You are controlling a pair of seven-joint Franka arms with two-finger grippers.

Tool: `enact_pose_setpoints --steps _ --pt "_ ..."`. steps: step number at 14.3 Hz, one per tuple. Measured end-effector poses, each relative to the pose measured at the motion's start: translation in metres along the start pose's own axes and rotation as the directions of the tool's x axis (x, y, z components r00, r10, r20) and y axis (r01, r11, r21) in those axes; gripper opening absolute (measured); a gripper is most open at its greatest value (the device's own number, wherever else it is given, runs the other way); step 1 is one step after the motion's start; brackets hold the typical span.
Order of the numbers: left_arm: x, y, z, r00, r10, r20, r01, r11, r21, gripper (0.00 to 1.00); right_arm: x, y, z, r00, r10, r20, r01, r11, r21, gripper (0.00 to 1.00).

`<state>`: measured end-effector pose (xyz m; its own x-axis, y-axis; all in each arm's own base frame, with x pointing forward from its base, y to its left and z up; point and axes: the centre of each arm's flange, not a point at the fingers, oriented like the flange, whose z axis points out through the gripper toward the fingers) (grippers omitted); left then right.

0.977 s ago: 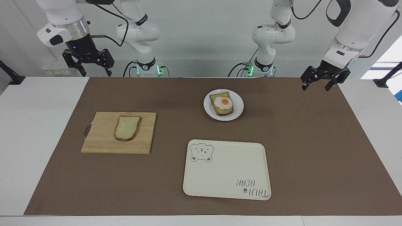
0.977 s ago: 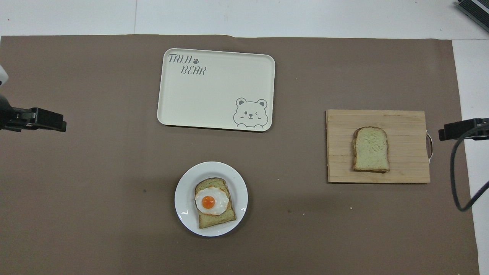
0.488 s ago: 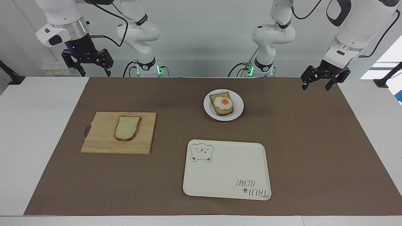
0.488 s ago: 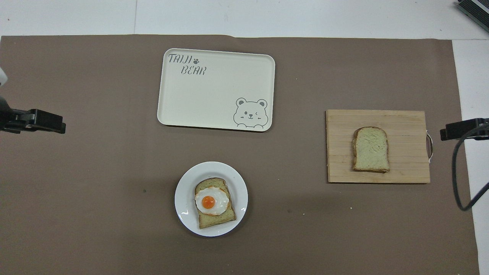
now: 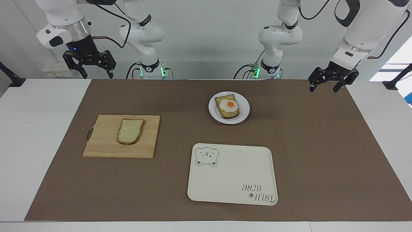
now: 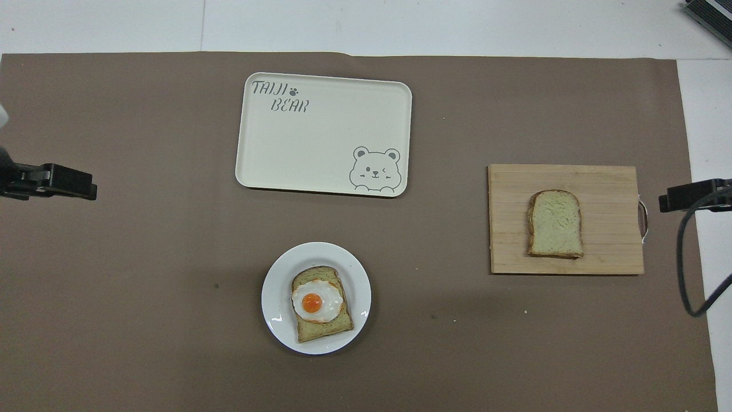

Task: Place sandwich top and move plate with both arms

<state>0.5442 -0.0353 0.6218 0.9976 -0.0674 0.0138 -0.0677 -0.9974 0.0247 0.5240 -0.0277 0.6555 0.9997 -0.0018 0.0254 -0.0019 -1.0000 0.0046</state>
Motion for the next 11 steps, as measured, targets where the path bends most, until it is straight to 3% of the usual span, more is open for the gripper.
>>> enact_pose_setpoints --steps 6,11 --pt "0.000 0.000 0.000 1.000 0.000 0.000 0.000 1.000 0.000 1.00 0.002 0.000 0.018 1.000 -0.005 0.013 0.005 1.000 0.001 1.00" --pt "0.000 0.000 0.000 1.000 0.000 0.000 0.000 1.000 0.000 1.00 0.019 0.000 0.093 1.000 -0.017 -0.014 0.017 1.000 0.005 1.00"
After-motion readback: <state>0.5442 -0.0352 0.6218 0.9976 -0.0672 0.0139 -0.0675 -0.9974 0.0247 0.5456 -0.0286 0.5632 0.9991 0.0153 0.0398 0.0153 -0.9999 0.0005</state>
